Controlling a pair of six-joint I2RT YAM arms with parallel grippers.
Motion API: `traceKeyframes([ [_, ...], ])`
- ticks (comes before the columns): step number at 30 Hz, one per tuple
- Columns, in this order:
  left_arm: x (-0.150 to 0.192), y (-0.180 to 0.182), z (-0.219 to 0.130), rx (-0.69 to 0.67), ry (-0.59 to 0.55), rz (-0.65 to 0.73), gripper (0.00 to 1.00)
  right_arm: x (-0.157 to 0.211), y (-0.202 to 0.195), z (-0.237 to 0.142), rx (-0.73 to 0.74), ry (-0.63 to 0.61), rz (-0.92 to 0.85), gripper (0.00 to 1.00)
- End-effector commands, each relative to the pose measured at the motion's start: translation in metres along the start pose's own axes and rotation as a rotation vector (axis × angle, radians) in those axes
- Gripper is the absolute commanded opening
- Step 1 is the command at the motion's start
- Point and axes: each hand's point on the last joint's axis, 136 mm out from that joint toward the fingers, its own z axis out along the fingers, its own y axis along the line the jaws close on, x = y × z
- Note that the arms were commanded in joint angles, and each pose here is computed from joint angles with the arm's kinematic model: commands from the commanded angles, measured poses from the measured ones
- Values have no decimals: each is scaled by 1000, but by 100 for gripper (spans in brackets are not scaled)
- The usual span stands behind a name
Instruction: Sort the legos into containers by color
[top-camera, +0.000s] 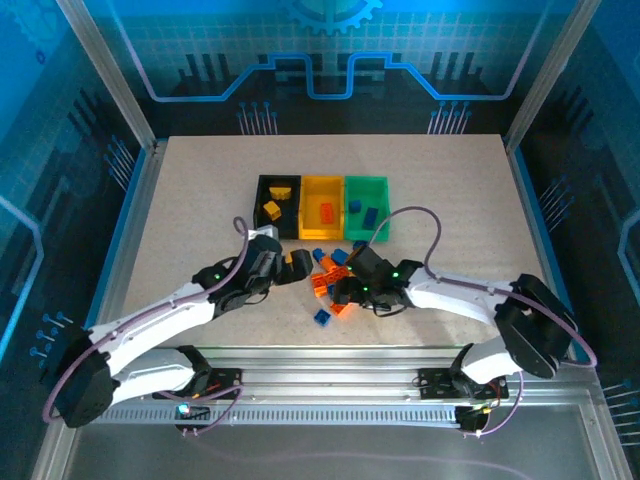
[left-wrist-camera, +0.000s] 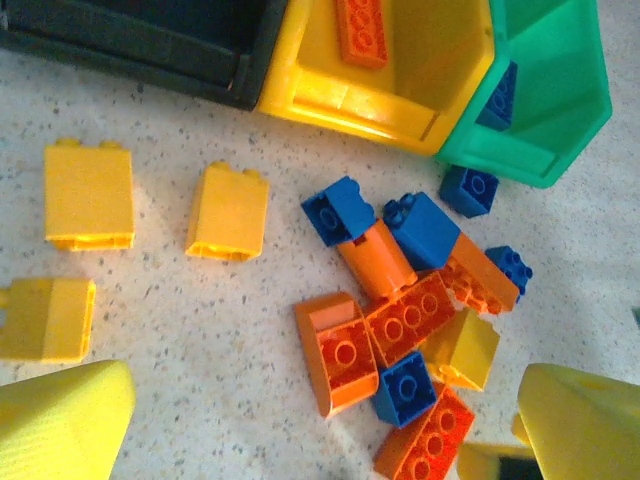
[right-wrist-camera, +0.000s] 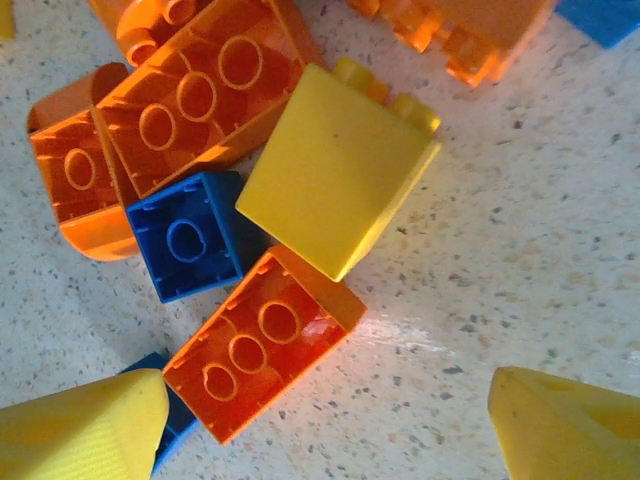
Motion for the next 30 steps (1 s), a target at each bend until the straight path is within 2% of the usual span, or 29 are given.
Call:
traceKeyframes([
  [1, 0, -3, -10, 55, -16, -45, 99, -5, 8, 7, 48, -25, 37, 81],
  [6, 4, 3, -20, 84, -39, -45, 99, 3, 24, 18, 106, -1, -29, 80],
  [12, 6, 9, -27, 94, -53, -40, 99, 11, 6, 27, 234, 34, 8, 78],
  [20, 6, 10, -29, 99, -59, -31, 99, 13, -32, 15, 375, 9, 43, 64],
  [25, 7, 11, -29, 95, -54, -30, 99, 9, -33, 13, 334, -3, 7, 62],
  [30, 7, 15, -30, 73, -56, -28, 99, 8, -30, 18, 308, 12, -29, 45],
])
